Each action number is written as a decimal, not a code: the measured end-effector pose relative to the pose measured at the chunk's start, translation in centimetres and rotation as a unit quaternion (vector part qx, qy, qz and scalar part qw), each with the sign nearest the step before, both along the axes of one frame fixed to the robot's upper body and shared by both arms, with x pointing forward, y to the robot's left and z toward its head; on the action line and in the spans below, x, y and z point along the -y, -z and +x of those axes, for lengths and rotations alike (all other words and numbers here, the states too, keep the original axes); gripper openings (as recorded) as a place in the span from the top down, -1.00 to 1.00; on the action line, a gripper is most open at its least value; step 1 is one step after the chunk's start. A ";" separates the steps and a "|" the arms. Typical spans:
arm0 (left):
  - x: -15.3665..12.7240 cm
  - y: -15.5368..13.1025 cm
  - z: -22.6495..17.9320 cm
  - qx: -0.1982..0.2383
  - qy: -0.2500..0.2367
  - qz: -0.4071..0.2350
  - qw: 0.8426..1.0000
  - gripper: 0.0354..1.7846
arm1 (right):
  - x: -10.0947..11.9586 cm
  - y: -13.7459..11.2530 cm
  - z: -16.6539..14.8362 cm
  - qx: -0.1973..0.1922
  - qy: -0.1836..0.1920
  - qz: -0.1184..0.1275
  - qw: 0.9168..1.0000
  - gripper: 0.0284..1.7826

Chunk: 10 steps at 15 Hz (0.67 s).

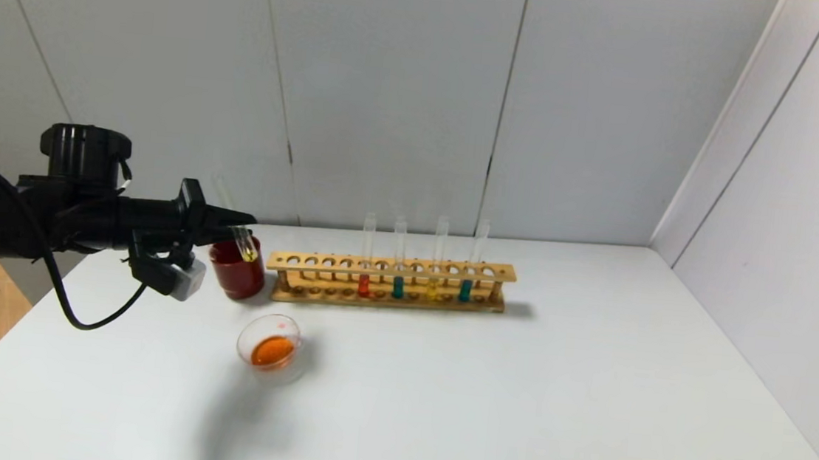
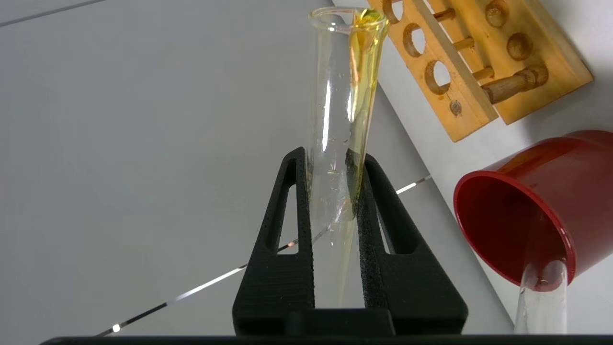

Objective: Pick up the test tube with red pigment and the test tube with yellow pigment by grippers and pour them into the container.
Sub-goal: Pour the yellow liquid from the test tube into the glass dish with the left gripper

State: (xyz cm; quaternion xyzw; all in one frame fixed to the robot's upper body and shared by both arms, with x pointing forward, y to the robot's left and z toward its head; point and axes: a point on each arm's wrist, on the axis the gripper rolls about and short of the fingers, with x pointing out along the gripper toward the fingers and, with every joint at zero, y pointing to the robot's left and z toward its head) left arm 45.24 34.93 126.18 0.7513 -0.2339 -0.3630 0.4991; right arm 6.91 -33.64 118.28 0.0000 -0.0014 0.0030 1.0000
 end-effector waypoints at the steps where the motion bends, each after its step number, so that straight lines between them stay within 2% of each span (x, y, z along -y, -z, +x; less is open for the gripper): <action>1: 0.0 -0.2 0.0 0.007 0.002 0.004 1.000 0.68 | 0.0 0.0 0.0 0.000 0.000 0.000 1.000 -0.96; 10: 0.1 -1.2 0.1 0.039 0.013 0.024 0.999 0.68 | 0.0 0.0 0.0 0.000 0.000 0.000 1.000 -0.96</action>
